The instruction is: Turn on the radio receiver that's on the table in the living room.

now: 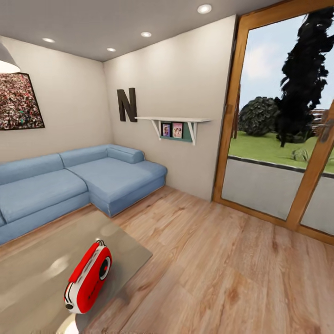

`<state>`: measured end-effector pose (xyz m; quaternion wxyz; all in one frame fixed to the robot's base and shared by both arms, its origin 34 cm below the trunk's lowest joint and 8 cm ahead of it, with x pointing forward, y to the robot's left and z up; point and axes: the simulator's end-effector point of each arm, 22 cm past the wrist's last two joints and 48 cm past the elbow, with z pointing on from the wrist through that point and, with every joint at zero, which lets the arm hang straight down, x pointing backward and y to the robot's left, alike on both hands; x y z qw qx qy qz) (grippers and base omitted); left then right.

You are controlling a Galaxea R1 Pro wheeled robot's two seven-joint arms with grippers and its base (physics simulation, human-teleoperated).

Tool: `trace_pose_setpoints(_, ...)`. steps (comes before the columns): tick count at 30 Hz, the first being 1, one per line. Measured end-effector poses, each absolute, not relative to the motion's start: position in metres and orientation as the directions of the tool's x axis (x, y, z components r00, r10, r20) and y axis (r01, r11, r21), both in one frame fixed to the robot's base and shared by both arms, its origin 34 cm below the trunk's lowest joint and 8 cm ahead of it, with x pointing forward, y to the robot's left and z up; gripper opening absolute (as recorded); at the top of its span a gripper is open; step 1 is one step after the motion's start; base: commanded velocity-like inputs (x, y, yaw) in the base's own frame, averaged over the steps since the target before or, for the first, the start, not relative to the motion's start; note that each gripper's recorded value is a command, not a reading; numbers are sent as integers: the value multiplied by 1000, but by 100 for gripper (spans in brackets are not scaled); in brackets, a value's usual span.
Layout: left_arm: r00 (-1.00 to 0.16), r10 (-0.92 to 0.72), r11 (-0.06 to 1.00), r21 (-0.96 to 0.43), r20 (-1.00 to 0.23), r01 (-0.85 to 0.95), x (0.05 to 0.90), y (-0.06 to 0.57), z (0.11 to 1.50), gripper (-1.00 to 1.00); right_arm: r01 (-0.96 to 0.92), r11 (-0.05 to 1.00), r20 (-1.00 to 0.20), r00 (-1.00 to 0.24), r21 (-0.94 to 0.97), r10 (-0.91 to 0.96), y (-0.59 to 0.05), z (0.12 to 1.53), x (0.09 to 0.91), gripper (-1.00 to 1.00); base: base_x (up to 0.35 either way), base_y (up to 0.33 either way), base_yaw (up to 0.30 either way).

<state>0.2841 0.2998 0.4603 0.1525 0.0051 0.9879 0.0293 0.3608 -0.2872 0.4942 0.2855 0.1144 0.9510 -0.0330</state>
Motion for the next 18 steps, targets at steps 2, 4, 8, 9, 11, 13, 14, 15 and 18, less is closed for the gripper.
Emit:
trace_pose_setpoints(2,-954,19,998,60,-300,1,284,300,460,100,236,972,-550,-811,3,199,-287,494,361,100,0,0,253)
trace_pose_setpoints(4,-954,19,998,60,-299,1,284,300,460,100,236,972,-549,-812,2,199,-287,494,361,100,0,0,253)
trace_pose_setpoints(8,-954,19,998,60,-298,1,283,300,460,100,237,972,-548,-813,2,199,-287,494,360,100,0,0,253)
trace_pose_setpoints(9,-954,19,998,60,-298,1,283,300,460,100,237,972,-548,-813,2,199,-287,493,360,100,0,0,253)
trace_pose_setpoints(11,-955,19,998,60,-297,1,283,300,460,100,237,972,-547,-813,1,199,-287,493,359,100,0,0,253)
trace_pose_setpoints(13,-955,19,998,60,-296,1,282,300,460,100,237,972,-546,-814,1,199,-287,493,359,100,0,0,253)
trace_pose_setpoints(14,-955,19,998,60,-296,2,282,300,460,100,237,972,-546,-814,1,199,-287,493,359,100,0,0,252)
trace_pose_setpoints(15,-955,19,998,60,-296,2,282,300,460,100,237,972,-546,-814,1,199,-287,493,359,100,0,0,253)
trace_pose_setpoints(18,-955,19,998,60,-294,2,282,300,459,100,237,972,-545,-814,1,199,-287,493,359,100,0,0,253)
